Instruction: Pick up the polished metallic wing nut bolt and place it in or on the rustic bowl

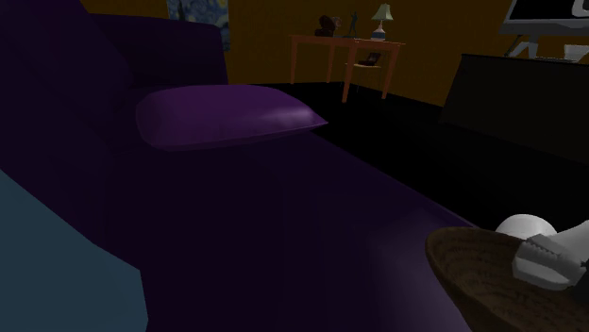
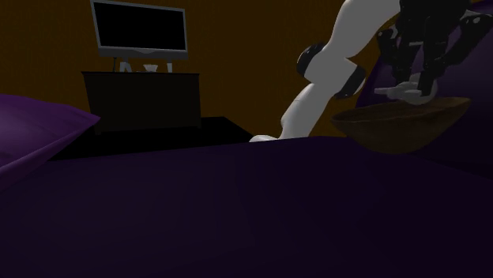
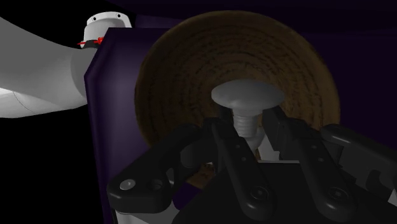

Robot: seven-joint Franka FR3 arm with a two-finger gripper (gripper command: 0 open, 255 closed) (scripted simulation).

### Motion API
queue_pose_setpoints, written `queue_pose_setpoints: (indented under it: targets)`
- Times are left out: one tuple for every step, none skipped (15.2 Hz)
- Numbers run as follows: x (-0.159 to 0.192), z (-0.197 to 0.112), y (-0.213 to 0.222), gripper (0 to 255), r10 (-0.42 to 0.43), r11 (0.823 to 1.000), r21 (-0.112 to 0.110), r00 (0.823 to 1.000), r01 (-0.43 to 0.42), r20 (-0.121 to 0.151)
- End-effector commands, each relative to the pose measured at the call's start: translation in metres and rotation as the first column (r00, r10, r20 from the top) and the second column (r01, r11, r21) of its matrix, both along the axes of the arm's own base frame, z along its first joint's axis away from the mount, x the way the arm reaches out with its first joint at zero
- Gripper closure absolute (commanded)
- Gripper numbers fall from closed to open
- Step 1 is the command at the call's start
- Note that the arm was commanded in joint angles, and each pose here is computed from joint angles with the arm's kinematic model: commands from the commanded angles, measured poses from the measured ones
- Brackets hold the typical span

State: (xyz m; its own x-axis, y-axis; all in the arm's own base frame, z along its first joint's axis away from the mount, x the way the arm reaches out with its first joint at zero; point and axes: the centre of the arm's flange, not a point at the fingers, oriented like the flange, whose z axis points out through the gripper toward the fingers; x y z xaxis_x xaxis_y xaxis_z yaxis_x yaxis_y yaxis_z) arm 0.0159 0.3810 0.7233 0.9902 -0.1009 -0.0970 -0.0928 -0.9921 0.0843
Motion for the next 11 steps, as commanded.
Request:
queue_pose_setpoints:
  targets:
    - [-0.0001, -0.0024, -0.0007, 255, 0.000, 1.000, 0.000, 1.000, 0.000, 0.000]
    - [-0.0001, -0.0024, -0.0007, 255, 0.000, 1.000, 0.000, 1.000, 0.000, 0.000]
    - [-0.0001, -0.0024, -0.0007, 255, 0.000, 1.000, 0.000, 1.000, 0.000, 0.000]
    - [-0.0001, -0.0024, -0.0007, 255, 0.000, 1.000, 0.000, 1.000, 0.000, 0.000]
    - [-0.0001, -0.0024, -0.0007, 255, 0.000, 1.000, 0.000, 1.000, 0.000, 0.000]
    - [-0.0001, -0.0023, -0.0007, 255, 0.000, 1.000, 0.000, 1.000, 0.000, 0.000]
    - [-0.0001, -0.0024, -0.0007, 255, 0.000, 1.000, 0.000, 1.000, 0.000, 0.000]
    - [-0.0001, -0.0024, -0.0007, 0, 0.000, 1.000, 0.000, 1.000, 0.000, 0.000]
    - [-0.0001, -0.0024, -0.0007, 0, 0.000, 1.000, 0.000, 1.000, 0.000, 0.000]
    - [-0.0001, -0.0024, -0.0007, 0, 0.000, 1.000, 0.000, 1.000, 0.000, 0.000]
    - [-0.0001, -0.0024, -0.0007, 0, 0.000, 1.000, 0.000, 1.000, 0.000, 0.000]
